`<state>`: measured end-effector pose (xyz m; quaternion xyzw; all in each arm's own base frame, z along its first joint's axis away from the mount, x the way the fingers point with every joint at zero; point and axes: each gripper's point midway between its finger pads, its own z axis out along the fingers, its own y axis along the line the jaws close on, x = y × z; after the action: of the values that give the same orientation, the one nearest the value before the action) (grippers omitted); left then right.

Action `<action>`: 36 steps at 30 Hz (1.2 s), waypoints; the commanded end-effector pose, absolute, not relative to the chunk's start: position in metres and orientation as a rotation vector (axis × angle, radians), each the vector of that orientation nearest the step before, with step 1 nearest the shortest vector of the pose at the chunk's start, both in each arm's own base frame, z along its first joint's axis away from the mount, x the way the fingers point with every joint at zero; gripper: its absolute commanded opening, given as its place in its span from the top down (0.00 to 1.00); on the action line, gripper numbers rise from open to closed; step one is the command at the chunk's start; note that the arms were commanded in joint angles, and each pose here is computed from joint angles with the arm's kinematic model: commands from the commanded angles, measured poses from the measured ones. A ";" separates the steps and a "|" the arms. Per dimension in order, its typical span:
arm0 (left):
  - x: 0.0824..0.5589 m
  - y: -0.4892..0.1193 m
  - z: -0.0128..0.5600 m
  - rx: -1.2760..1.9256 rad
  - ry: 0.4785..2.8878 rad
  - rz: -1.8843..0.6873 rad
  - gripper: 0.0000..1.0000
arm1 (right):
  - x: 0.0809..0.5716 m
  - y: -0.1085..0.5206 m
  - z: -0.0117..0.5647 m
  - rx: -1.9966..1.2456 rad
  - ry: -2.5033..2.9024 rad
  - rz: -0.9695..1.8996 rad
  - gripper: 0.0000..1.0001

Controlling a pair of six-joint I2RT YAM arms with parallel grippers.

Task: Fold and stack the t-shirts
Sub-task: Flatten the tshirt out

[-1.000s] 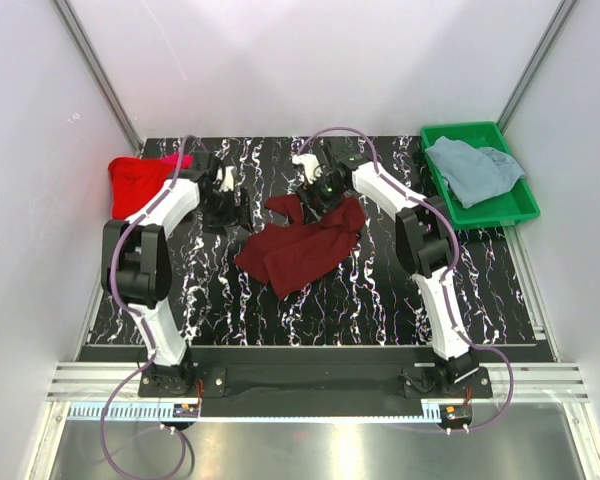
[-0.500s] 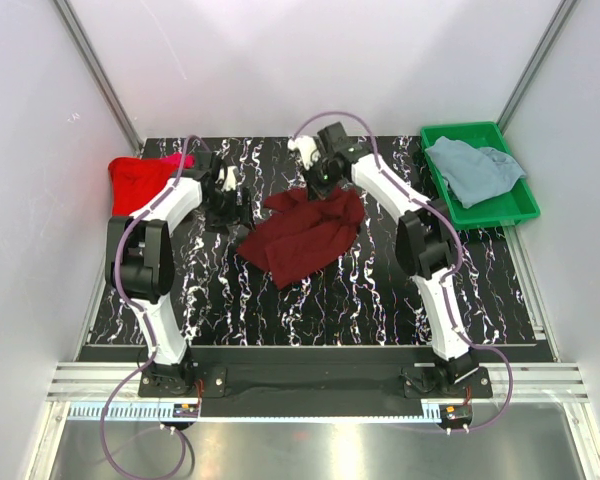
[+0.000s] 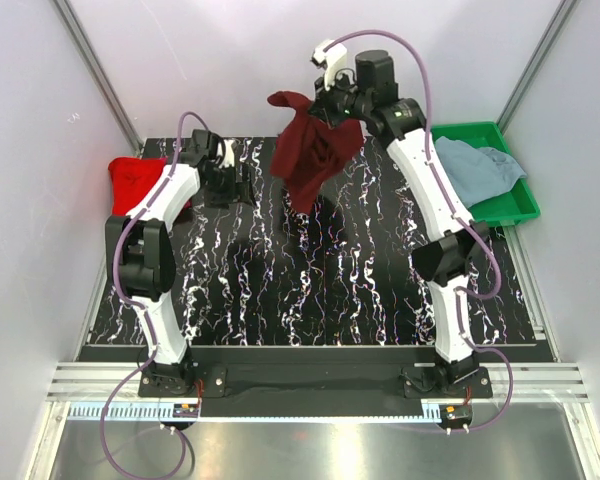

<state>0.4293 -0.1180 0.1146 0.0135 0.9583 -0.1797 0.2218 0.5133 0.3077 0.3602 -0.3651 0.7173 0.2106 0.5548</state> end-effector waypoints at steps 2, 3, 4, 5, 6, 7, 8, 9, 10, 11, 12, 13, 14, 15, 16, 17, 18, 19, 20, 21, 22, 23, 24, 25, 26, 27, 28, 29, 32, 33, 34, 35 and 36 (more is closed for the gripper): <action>0.450 -0.113 0.138 0.054 2.563 -0.442 0.12 | 0.472 0.313 0.411 -0.853 1.612 0.632 1.00; 0.451 -0.113 0.140 0.051 2.559 -0.443 0.12 | 0.469 0.311 0.402 -0.862 1.638 0.631 1.00; 0.451 -0.114 0.140 0.046 2.561 -0.449 0.12 | 0.458 0.304 0.407 -0.863 1.642 0.625 1.00; 0.452 -0.114 0.140 0.042 2.560 -0.455 0.11 | 0.454 0.301 0.368 -0.882 1.749 0.632 1.00; 0.452 -0.115 0.140 0.043 2.560 -0.464 0.11 | 0.445 0.297 0.355 -0.899 1.788 0.636 1.00; 0.452 -0.116 0.142 0.040 2.557 -0.472 0.11 | 0.428 0.290 0.356 -0.910 1.805 0.643 1.00; 0.452 -0.117 0.142 0.038 2.558 -0.482 0.11 | 0.410 0.286 0.313 -0.943 1.927 0.681 1.00; 0.453 -0.117 0.145 0.039 2.551 -0.492 0.11 | 0.398 0.280 0.300 -0.950 1.972 0.691 1.00; 0.454 -0.116 0.146 0.032 2.548 -0.496 0.11 | 0.386 0.275 0.288 -0.953 2.008 0.695 1.00; 0.455 -0.115 0.145 0.027 2.550 -0.503 0.11 | 0.368 0.263 0.268 -0.948 2.069 0.692 1.00; 0.458 -0.114 0.147 0.022 2.545 -0.508 0.11 | 0.361 0.258 0.259 -0.948 2.088 0.680 0.91; 0.460 -0.113 0.147 0.018 2.543 -0.515 0.10 | 0.356 0.252 0.256 -0.938 2.096 0.658 0.80; 0.462 -0.112 0.146 0.016 2.543 -0.515 0.10 | 0.358 0.246 0.240 -0.927 2.128 0.616 0.77; 0.467 -0.111 0.145 0.020 2.542 -0.516 0.11 | 0.361 0.243 0.236 -0.915 2.137 0.597 0.73; 0.470 -0.110 0.143 0.017 2.545 -0.515 0.10 | 0.366 0.243 0.227 -0.909 2.153 0.587 0.71; 0.472 -0.111 0.134 0.014 2.567 -0.522 0.10 | 0.376 0.245 0.231 -0.895 2.132 0.575 0.68; 0.476 -0.114 0.136 0.023 2.559 -0.537 0.11 | 0.384 0.247 0.232 -0.887 2.126 0.573 0.67; 0.477 -0.118 0.134 0.030 2.563 -0.571 0.11 | 0.393 0.252 0.220 -0.886 2.149 0.580 0.67; 0.478 -0.121 0.131 0.029 2.568 -0.588 0.11 | 0.404 0.261 0.231 -0.878 2.114 0.598 0.67; 0.479 -0.122 0.123 0.024 2.583 -0.599 0.11 | 0.411 0.266 0.230 -0.881 2.113 0.614 0.66; 0.479 -0.125 0.121 0.024 2.588 -0.613 0.11 | 0.422 0.274 0.211 -0.883 2.151 0.634 0.65; 0.479 -0.126 0.119 0.027 2.593 -0.627 0.11 | 0.432 0.284 0.226 -0.864 2.118 0.672 0.64; 0.478 -0.128 0.114 0.027 2.605 -0.629 0.12 | 0.439 0.291 0.224 -0.858 2.121 0.690 0.64; 0.477 -0.129 0.114 0.030 2.607 -0.628 0.12 | 0.449 0.297 0.203 -0.849 2.161 0.714 0.63; 0.475 -0.130 0.115 0.036 2.608 -0.626 0.12 | 0.456 0.305 0.216 -0.840 2.135 0.747 0.63; 0.473 -0.131 0.115 0.037 2.611 -0.629 0.12 | 0.459 0.310 0.213 -0.844 2.136 0.768 0.62; 0.471 -0.132 0.115 0.042 2.611 -0.632 0.12 | 0.462 0.315 0.201 -0.848 2.156 0.783 0.62; 0.469 -0.132 0.117 0.044 2.611 -0.632 0.12 | 0.462 0.316 0.201 -0.852 2.161 0.787 0.60; 0.464 -0.130 0.124 0.046 2.602 -0.623 0.11 | 0.444 0.316 0.188 -0.883 2.211 0.821 0.58; 0.462 -0.130 0.127 0.047 2.598 -0.621 0.11 | 0.437 0.314 0.185 -0.891 2.224 0.831 0.57; 0.462 -0.129 0.129 0.049 2.595 -0.618 0.11 | 0.428 0.313 0.195 -0.907 2.210 0.837 0.56; 0.462 -0.129 0.130 0.049 2.590 -0.614 0.11 | 0.418 0.308 0.184 -0.930 2.237 0.832 0.56; 0.462 -0.129 0.129 0.048 2.590 -0.612 0.11 | 0.410 0.308 0.186 -0.957 2.232 0.829 0.55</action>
<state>0.4614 -0.1252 0.0940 0.0083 0.9572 -0.2091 0.1997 0.4415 0.3046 0.1509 -0.3285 0.8551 0.2895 0.2775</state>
